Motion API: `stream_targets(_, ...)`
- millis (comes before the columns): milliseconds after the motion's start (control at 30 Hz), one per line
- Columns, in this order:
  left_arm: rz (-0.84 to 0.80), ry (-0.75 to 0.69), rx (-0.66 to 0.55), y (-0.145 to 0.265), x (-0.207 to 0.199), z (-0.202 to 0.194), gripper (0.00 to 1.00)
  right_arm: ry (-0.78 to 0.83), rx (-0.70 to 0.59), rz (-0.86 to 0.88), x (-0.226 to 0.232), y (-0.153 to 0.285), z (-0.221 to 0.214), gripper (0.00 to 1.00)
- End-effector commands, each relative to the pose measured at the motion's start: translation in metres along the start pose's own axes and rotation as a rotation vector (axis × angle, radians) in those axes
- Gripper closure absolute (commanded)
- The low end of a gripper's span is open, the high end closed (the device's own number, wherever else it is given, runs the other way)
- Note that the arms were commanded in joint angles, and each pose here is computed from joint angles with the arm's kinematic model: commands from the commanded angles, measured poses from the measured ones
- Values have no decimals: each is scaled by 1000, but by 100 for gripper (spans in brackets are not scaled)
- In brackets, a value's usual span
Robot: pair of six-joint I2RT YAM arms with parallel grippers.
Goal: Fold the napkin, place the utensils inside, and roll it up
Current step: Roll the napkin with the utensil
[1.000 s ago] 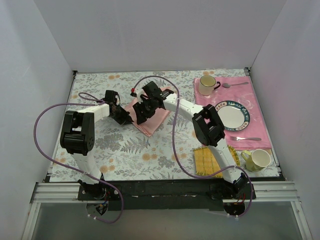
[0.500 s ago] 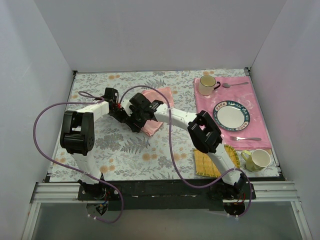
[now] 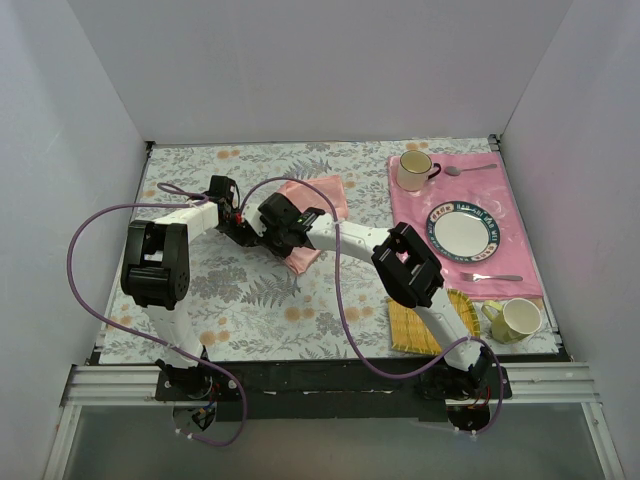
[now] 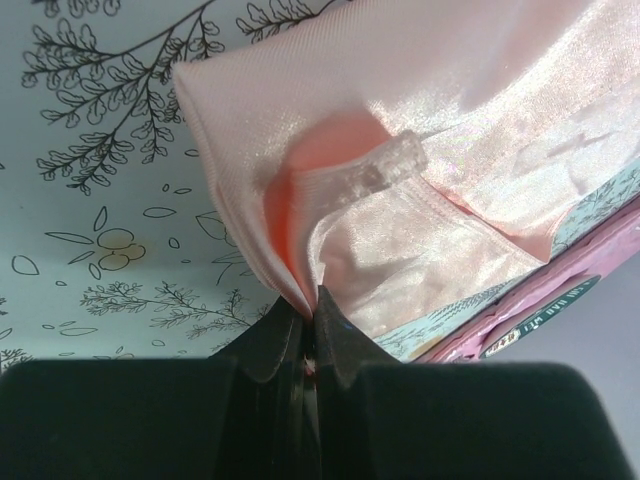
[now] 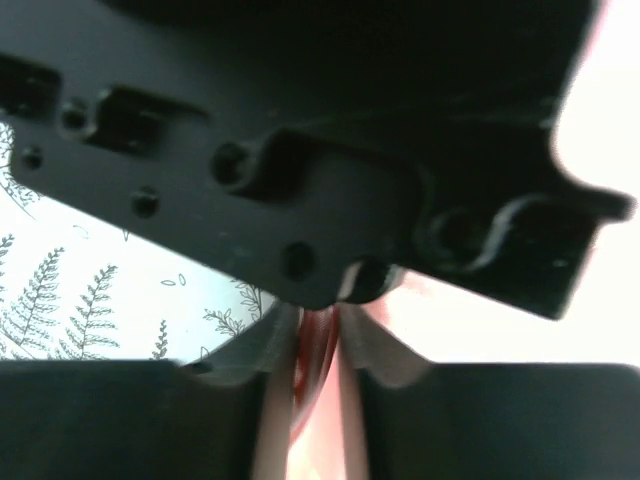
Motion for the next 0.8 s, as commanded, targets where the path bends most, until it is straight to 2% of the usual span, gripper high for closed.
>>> stream_targets(0, -44, -43, 15, 11, -12, -4, 95, 15, -69, -33, -8, 18, 25, 78)
stream_targets(33, -48, -59, 6, 12, -13, -3, 91, 6, -58, -17, -7, 16, 22, 87)
stream_targets(67, -53, -74, 0, 13, -15, -2, 81, -7, -70, -6, -8, 18, 27, 89)
stream_targets(167, -81, -146, -32, 21, -24, 3, 70, -40, -65, 57, -5, 15, 25, 98)
stream_targets(200, -87, -168, -45, 24, -26, 5, 62, -66, -70, 96, -2, 15, 25, 99)
stream_targets(333, -128, -265, -104, 41, -39, 12, 48, -181, -90, 201, -7, 16, 15, 99)
stream_targets(400, -138, -279, -123, 48, -41, 14, 45, -224, -116, 271, -4, 18, 15, 99)
stream_targets(767, -204, -282, -143, 67, -36, 11, 43, -435, -168, 522, -17, 16, -12, 99)
Point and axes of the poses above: each gripper's point midway between its finger pads, its own y axis back along the fingers, its own x axis along the line the jaws close on, z = x × y, the point moved 1 cm from there along y, back along the fingers, and after that the axes turned 7 degrees about y, right-handed, at the moved point
